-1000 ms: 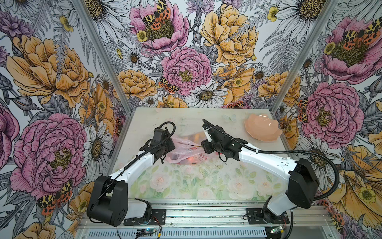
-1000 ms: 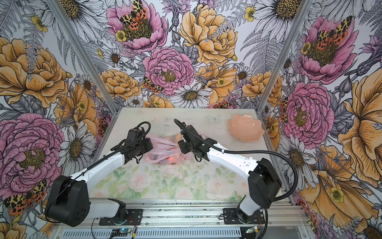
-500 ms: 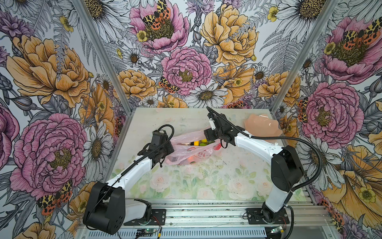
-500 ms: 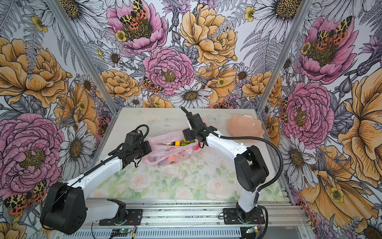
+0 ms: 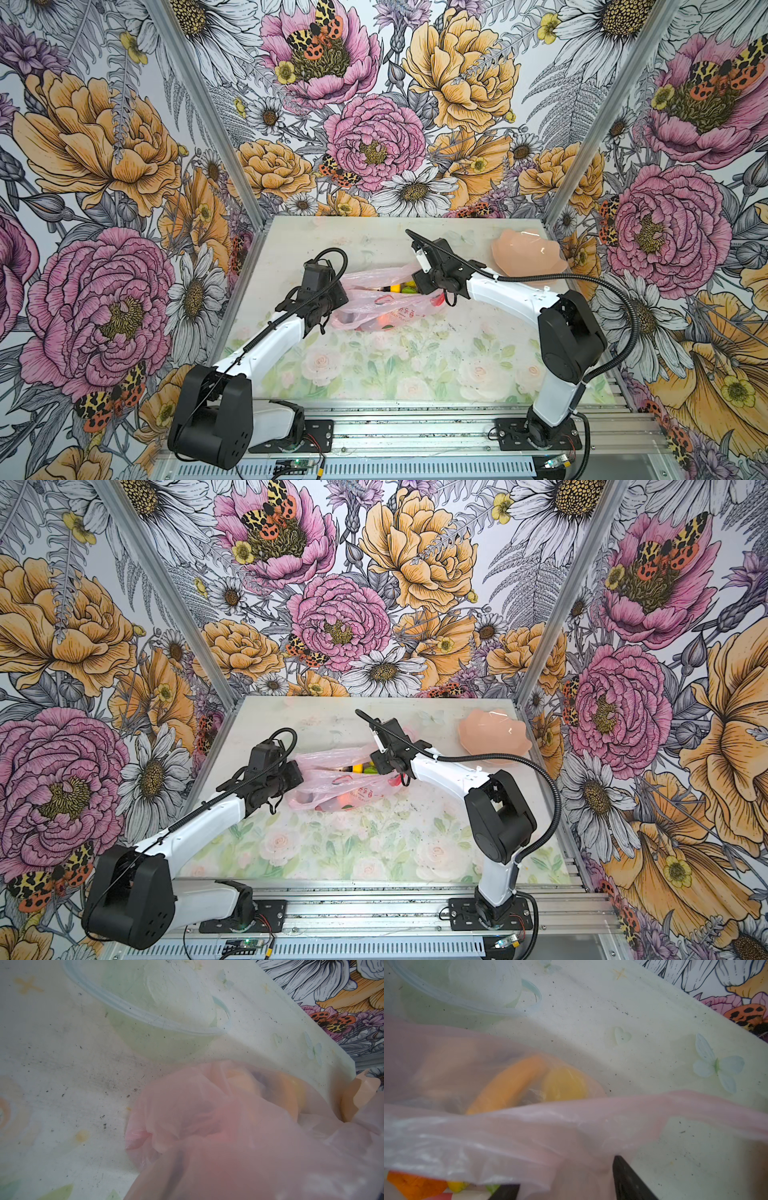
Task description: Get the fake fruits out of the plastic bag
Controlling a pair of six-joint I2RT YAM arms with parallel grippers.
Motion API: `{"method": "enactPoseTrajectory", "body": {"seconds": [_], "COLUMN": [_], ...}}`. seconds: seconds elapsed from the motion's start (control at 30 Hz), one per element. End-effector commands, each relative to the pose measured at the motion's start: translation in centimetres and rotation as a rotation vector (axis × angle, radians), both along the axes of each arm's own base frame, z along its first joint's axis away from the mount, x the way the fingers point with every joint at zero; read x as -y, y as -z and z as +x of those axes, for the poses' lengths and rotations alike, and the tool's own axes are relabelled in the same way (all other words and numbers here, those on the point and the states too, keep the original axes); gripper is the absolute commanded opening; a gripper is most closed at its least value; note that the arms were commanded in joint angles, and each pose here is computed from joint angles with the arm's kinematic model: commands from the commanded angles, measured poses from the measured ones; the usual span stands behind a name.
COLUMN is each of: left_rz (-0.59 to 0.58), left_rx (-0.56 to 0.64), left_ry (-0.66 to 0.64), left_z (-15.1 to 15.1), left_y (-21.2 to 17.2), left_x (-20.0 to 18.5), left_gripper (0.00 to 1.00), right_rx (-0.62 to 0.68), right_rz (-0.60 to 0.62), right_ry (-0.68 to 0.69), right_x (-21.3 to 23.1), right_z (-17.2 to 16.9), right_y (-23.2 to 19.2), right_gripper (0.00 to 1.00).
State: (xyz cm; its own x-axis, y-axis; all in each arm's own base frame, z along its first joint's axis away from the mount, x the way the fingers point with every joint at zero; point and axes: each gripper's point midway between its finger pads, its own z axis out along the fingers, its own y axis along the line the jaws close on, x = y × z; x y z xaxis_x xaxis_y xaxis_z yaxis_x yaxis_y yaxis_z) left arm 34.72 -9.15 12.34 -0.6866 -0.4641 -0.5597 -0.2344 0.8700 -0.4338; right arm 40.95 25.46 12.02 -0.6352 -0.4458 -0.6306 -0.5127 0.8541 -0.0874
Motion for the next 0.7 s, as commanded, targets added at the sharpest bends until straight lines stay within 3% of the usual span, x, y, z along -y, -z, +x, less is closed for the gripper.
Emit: {"method": "enactPoseTrajectory", "body": {"seconds": [0.0,0.07,0.1,0.17,0.27,0.37,0.5,0.6,0.67], "left_rz": [0.018,0.033,0.038,0.026,-0.017,-0.078,-0.197,-0.173,-0.139], "left_rx": [0.073,0.112,0.133,0.205,0.346,0.420,0.518,0.495,0.386], "left_ry": [-0.004,-0.003,-0.003,0.000,0.030,0.012,0.029,0.098,0.117], "left_z": [1.1,1.2,1.2,1.2,1.2,1.5,3.1,5.1,6.6], "left_y": [-2.0,-2.5,-2.8,-3.5,-5.1,-6.3,-7.7,-7.6,-5.7], "left_x": [-0.7,-1.1,-1.3,-1.4,-1.4,-2.7,-3.3,-2.2,-2.0], "left_gripper": [0.00,0.00,0.00,0.00,0.00,0.00,0.00,0.00,0.00], "right_rx": [0.023,0.007,0.012,0.020,0.039,0.011,-0.018,-0.040,-0.041], "right_rz": [0.126,0.304,0.428,0.662,0.902,1.031,1.096,1.171,1.200], "right_ry": [0.031,0.034,0.045,0.089,0.130,0.160,0.219,0.259,0.308], "right_x": [-0.3,-0.4,-0.2,1.5,4.1,5.8,6.8,7.0,7.7], "right_z": [1.1,1.0,1.1,1.5,1.8,1.6,1.3,1.4,1.7], "right_y": [-3.4,-6.2,-8.1,-11.2,-13.8,-13.9,-12.2,-10.8,-9.9], "right_gripper": [0.27,0.04,0.00,0.00,0.00,0.00,0.00,0.00,0.00]}}
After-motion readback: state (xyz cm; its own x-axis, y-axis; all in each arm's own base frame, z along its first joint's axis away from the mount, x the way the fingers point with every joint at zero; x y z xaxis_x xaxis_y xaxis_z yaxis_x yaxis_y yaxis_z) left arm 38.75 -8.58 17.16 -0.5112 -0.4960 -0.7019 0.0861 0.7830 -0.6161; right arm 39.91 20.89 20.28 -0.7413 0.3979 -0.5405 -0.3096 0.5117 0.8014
